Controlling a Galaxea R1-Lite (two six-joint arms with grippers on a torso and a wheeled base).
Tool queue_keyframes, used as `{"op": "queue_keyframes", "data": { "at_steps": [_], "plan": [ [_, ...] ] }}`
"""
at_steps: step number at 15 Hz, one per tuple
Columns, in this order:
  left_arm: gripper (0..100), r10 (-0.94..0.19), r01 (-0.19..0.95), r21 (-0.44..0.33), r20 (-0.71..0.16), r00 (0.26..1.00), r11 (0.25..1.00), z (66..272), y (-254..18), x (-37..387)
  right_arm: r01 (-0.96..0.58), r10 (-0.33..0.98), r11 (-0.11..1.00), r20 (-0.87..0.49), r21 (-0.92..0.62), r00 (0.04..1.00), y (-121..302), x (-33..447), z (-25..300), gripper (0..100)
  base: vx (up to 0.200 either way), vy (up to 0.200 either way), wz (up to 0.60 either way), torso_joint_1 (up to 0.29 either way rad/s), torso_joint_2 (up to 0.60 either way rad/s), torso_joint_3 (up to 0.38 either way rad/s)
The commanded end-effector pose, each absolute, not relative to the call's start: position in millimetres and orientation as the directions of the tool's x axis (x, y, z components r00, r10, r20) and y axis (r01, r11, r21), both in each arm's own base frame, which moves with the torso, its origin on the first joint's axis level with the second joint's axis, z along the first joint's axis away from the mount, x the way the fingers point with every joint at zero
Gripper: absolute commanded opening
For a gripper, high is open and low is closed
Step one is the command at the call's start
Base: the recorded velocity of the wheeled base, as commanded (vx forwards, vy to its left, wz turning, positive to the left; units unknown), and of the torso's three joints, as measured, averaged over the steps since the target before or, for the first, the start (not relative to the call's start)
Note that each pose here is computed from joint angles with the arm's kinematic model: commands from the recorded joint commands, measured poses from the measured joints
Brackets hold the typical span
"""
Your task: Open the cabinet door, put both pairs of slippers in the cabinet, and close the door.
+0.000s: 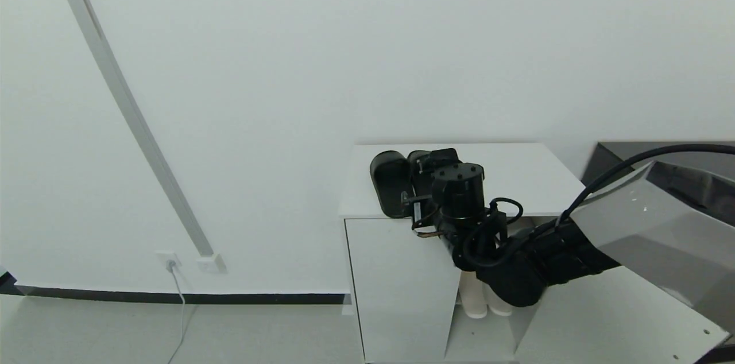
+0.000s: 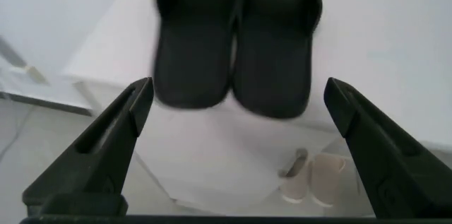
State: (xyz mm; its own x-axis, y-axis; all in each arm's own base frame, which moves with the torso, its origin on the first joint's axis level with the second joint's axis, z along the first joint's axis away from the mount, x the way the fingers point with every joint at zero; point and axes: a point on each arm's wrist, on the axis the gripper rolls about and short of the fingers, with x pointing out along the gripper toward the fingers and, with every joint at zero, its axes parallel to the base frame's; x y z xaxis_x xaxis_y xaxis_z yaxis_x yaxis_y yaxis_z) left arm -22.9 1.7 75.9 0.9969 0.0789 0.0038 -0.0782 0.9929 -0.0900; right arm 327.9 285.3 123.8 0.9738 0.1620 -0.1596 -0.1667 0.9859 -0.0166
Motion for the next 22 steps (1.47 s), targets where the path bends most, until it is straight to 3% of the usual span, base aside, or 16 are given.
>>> {"op": "queue_keyframes", "data": {
  "at_steps": [1, 5, 10, 18, 19, 22],
  "plan": [
    [0, 0.08, -0.079, -0.091, 0.005, 0.997, 0.993, 76.0, 1.7, -22.9, -0.168, 0.161, 0.985, -0.176, -0.025, 0.971, 289.3, 331.2, 112.7, 100, 0.2, 0.0, 0.0, 0.007, 0.0, 0.002],
    [0, 0.08, -0.079, -0.091, 0.005, 0.997, 0.993, 76.0, 1.7, -22.9, -0.151, 0.149, 0.989, -0.199, 0.004, 0.969, 298.8, 347.8, 87.9, 100, 0.2, 0.0, 0.0, 0.004, 0.0, 0.002],
    [0, 0.08, -0.079, -0.092, 0.005, 0.997, 0.993, 76.0, 1.7, -22.9, -0.111, 0.11, 0.994, -0.204, 0.003, 0.973, 298.9, 383.1, 73.8, 100, 0.0, 0.0, 0.0, 0.0, 0.0, 0.0],
    [0, 0.08, -0.079, -0.092, 0.005, 0.997, 0.993, 76.0, 1.7, -22.9, -0.113, 0.113, 0.994, -0.192, 0.011, 0.975, 317.7, 408.3, 80.5, 100, 0.0, 0.0, 0.0, 0.0, 0.0, 0.0],
    [0, 0.081, -0.08, -0.092, 0.005, 0.997, 0.992, 76.0, 1.8, -22.9, -0.113, 0.112, 0.994, -0.196, 0.01, 0.974, 318.3, 409.1, 78.6, 0, 0.0, 0.0, 0.0, 0.0, 0.0, 0.0],
    [0, 0.081, -0.08, -0.094, 0.005, 0.997, 0.992, 76.0, 1.8, -22.9, -0.125, 0.124, 0.992, -0.197, 0.011, 0.972, 319.4, 408.8, 78.5, 0, 0.0, 0.0, 0.0, 0.0, 0.0, 0.0]
  ]
}}
